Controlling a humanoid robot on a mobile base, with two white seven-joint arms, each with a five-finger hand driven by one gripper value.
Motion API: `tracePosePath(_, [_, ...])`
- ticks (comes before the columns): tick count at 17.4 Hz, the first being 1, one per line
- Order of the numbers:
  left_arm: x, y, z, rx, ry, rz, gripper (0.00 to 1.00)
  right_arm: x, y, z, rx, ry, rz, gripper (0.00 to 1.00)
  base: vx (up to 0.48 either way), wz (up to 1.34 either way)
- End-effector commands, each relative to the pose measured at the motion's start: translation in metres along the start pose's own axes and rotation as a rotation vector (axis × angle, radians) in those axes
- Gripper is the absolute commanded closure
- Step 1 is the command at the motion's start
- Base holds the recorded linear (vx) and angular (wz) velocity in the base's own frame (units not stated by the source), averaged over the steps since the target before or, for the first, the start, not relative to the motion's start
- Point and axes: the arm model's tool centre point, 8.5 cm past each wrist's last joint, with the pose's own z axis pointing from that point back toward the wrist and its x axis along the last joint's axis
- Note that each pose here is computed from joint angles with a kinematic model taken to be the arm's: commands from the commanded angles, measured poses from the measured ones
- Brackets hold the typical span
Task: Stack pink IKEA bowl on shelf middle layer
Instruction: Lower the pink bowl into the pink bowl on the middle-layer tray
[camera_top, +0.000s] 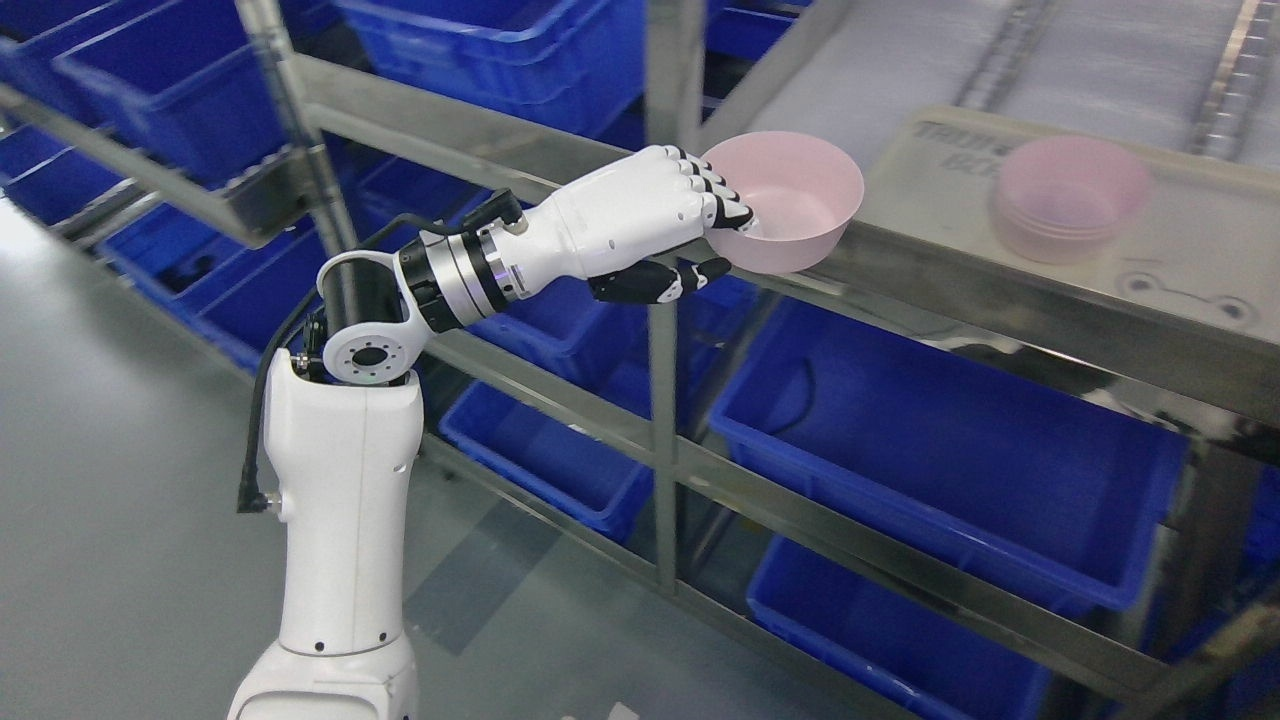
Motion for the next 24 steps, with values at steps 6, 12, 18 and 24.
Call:
tracePosePath(6, [-0.072,0.03,0.065,-0.209,0.409,-0.104,0.98,-0.008,-0.01,0.0,-0.009,0.005,0.002,0.0,0.079,-1.07])
tracePosePath(12, [-0.049,0.008,-0.006,-0.25,0.254,-0.067,0.97,-0.008,-0.01,0.0,-0.009,0.005,0.002,0.0,0.106,-0.38])
tracePosePath(18, [-0.04,-0.005,-0.018,-0.31,0.234,-0.075,0.97,-0.008,-0.01,0.0,-0.009,0.005,0.002,0.0,0.078,-0.2])
tracePosePath(24, [-0.054,-0.005,0.007,-0.372,0.289,-0.099,0.97,-0.008,-0.01,0.0,-0.009,0.005,0.002,0.0,0.012,-0.01])
